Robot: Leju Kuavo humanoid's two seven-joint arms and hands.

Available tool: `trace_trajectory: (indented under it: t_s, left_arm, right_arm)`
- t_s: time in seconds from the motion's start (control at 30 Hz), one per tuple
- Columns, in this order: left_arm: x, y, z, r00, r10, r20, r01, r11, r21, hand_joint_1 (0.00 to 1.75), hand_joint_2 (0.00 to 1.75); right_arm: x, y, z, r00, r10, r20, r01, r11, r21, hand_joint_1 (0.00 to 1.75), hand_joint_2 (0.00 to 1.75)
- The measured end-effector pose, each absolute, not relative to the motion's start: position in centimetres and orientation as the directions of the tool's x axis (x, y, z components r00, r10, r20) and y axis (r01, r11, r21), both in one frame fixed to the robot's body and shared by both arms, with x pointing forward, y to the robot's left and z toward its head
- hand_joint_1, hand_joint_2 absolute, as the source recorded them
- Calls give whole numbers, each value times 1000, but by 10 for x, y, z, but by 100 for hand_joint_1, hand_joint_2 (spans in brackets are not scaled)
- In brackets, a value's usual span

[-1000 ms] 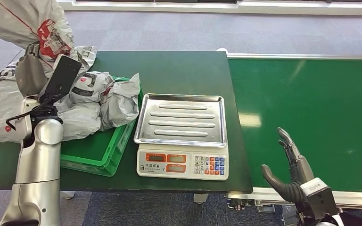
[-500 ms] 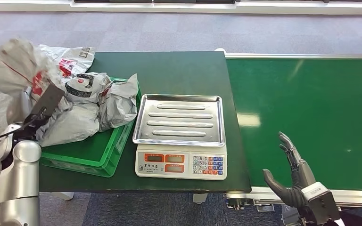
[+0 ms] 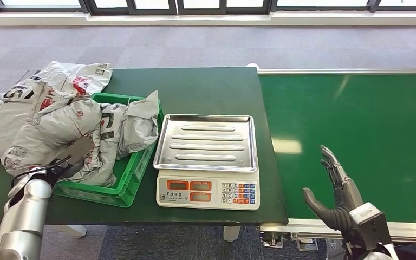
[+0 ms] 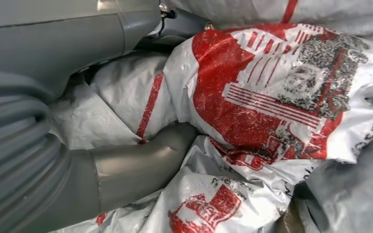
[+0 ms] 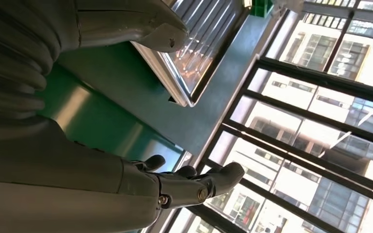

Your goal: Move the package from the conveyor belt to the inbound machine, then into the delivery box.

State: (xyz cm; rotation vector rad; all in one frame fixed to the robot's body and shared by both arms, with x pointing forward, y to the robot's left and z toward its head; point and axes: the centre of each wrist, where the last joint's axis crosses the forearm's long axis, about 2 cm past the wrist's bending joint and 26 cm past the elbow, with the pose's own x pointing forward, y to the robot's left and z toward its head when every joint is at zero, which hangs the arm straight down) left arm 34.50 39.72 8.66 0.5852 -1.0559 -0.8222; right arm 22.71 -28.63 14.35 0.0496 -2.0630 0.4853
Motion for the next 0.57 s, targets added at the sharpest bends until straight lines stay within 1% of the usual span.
trace_trajectory:
  t_s: [0.1, 0.13, 0.23, 0.3, 0.43, 0.57]
  left_arm:
    - [352, 392, 87, 235, -817, 527, 316, 577, 753, 15, 175]
    - [353, 391, 86, 220, -807, 547, 323, 590, 740, 0, 175]
    - [351, 388, 81, 186, -751, 634, 323, 656, 682, 0, 175]
    - [348, 388, 78, 177, -702, 690, 290, 707, 645, 0, 175]
    - [342, 386, 76, 165, -626, 762, 208, 777, 594, 0, 175]
    - [334, 387, 77, 113, -537, 836, 70, 844, 532, 0, 175]
  right_arm:
    - [238, -285, 150, -537, 161, 828, -231, 916, -328, 0, 175]
    - [240, -285, 152, -538, 163, 827, -231, 915, -330, 0, 175]
    - [244, -287, 150, -532, 165, 831, -236, 913, -332, 0, 175]
    - [242, -288, 147, -524, 164, 836, -240, 913, -329, 0, 175]
    - [237, -290, 142, -509, 162, 845, -248, 913, -324, 0, 175]
    - [234, -291, 139, -502, 160, 850, -252, 913, -321, 0, 175]
